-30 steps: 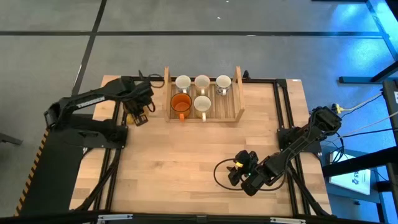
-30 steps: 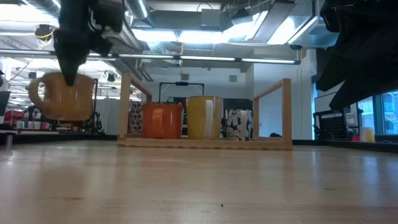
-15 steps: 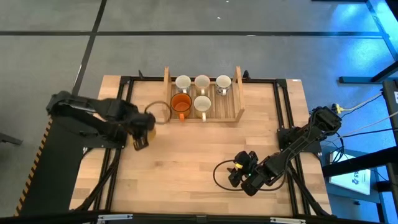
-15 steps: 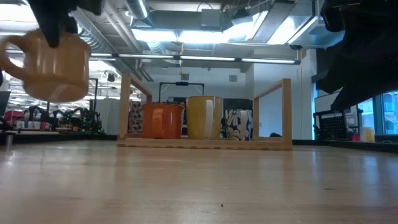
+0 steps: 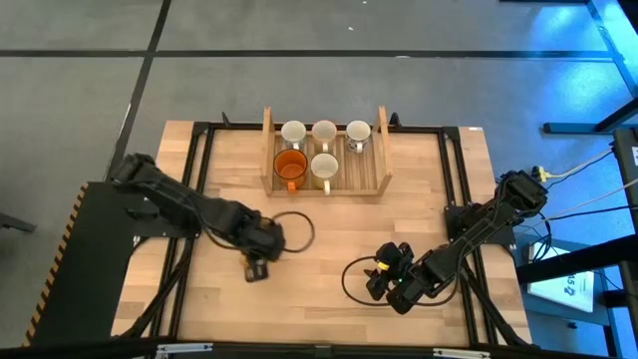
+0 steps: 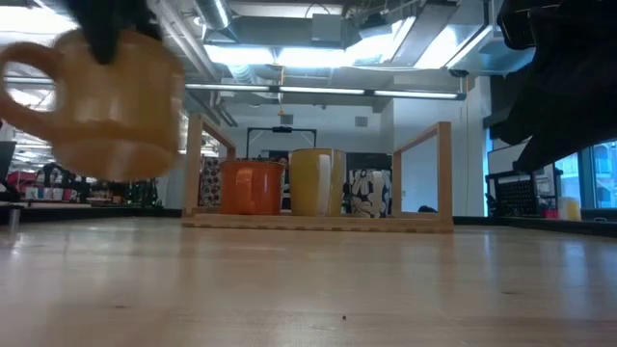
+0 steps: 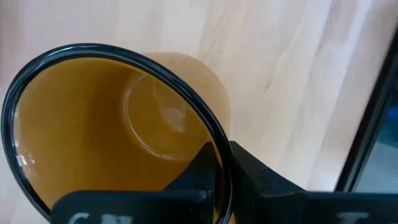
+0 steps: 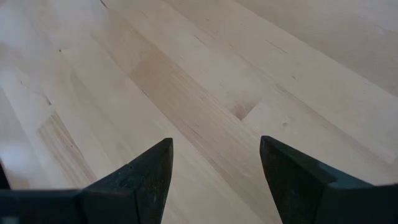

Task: Place coffee mugs
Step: Put the yellow mug on the shelf

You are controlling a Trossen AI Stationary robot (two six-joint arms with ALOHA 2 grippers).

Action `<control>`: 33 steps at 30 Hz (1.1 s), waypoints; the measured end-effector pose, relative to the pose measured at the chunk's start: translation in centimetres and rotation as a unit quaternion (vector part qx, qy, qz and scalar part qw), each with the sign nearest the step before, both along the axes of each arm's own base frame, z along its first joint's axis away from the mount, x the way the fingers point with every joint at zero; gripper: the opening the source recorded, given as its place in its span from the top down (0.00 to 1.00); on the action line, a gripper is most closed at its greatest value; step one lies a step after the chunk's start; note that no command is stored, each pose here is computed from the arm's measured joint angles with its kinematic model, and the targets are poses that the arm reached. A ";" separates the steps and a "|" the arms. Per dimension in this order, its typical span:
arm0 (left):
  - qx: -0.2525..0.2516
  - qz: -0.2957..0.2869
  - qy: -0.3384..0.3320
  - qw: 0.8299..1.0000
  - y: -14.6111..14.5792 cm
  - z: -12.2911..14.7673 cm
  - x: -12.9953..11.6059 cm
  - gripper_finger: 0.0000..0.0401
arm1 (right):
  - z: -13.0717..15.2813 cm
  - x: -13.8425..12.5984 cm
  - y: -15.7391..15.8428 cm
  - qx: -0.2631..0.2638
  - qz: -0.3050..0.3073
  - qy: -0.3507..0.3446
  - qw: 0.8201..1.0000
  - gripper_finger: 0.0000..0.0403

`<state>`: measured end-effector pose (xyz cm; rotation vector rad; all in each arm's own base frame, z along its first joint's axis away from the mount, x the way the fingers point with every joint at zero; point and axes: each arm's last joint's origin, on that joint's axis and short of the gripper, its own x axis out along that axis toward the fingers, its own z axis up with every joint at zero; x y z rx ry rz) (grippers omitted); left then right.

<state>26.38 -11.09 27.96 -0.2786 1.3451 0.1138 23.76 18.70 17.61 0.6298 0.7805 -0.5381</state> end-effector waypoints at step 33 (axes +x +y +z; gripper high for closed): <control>0.025 0.004 -0.047 0.999 -1.0 -5.9 13.1 0.77 | 0.0 -0.1 0.0 -0.002 0.004 0.006 1.000 0.43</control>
